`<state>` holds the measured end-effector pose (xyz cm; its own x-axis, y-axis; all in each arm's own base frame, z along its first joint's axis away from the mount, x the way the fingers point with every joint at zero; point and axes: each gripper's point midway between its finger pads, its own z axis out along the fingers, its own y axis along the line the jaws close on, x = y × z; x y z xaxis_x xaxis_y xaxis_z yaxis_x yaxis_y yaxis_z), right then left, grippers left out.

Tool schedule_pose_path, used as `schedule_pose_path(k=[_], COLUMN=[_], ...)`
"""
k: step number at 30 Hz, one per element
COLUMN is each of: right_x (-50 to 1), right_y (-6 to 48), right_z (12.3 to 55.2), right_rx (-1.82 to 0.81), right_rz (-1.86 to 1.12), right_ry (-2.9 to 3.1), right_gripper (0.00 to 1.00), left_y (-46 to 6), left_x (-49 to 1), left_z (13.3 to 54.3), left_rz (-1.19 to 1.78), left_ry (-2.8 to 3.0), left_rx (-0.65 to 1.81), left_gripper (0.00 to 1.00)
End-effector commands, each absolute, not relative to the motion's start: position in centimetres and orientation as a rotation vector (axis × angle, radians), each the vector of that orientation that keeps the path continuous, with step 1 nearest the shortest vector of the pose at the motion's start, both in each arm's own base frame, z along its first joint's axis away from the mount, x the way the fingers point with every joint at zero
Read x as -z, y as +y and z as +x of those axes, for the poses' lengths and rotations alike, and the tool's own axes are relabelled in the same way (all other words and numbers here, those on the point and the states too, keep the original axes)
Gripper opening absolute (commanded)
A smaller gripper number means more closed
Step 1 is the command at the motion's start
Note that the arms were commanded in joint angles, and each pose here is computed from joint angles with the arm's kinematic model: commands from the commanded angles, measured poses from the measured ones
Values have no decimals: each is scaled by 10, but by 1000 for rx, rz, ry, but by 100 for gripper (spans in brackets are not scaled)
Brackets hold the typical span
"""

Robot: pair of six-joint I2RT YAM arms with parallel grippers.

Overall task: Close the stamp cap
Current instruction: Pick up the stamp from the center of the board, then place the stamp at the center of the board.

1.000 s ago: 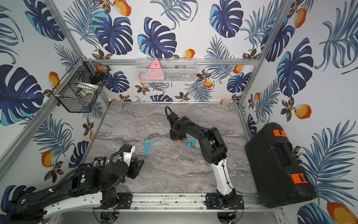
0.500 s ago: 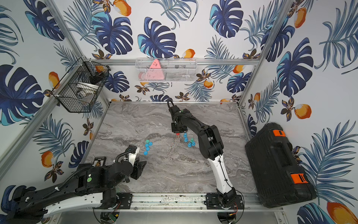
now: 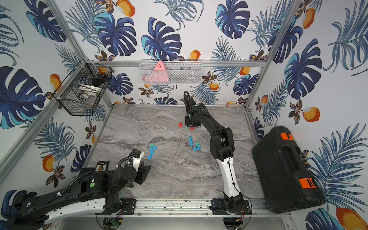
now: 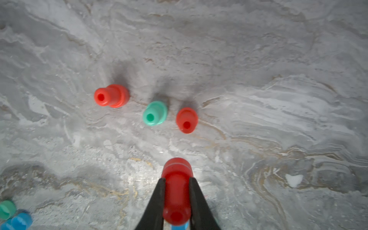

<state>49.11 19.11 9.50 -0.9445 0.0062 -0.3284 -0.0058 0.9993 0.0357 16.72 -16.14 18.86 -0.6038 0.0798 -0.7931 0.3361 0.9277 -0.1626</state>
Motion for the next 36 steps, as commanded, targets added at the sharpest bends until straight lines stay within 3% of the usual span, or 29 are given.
schedule_pose_path(k=[1,36], right_x=[-92,-37], right_y=[170,141], right_z=[491,516], right_rx=[-13,33], right_rz=[35,136], right_ry=[2826,2893], right_gripper=[20,20], left_y=[-168,-177], left_x=[-191,-183], left_z=[170,172], left_rz=[295,323], left_ry=[2184,2189], left_rx=[392,391], left_gripper=[51,51])
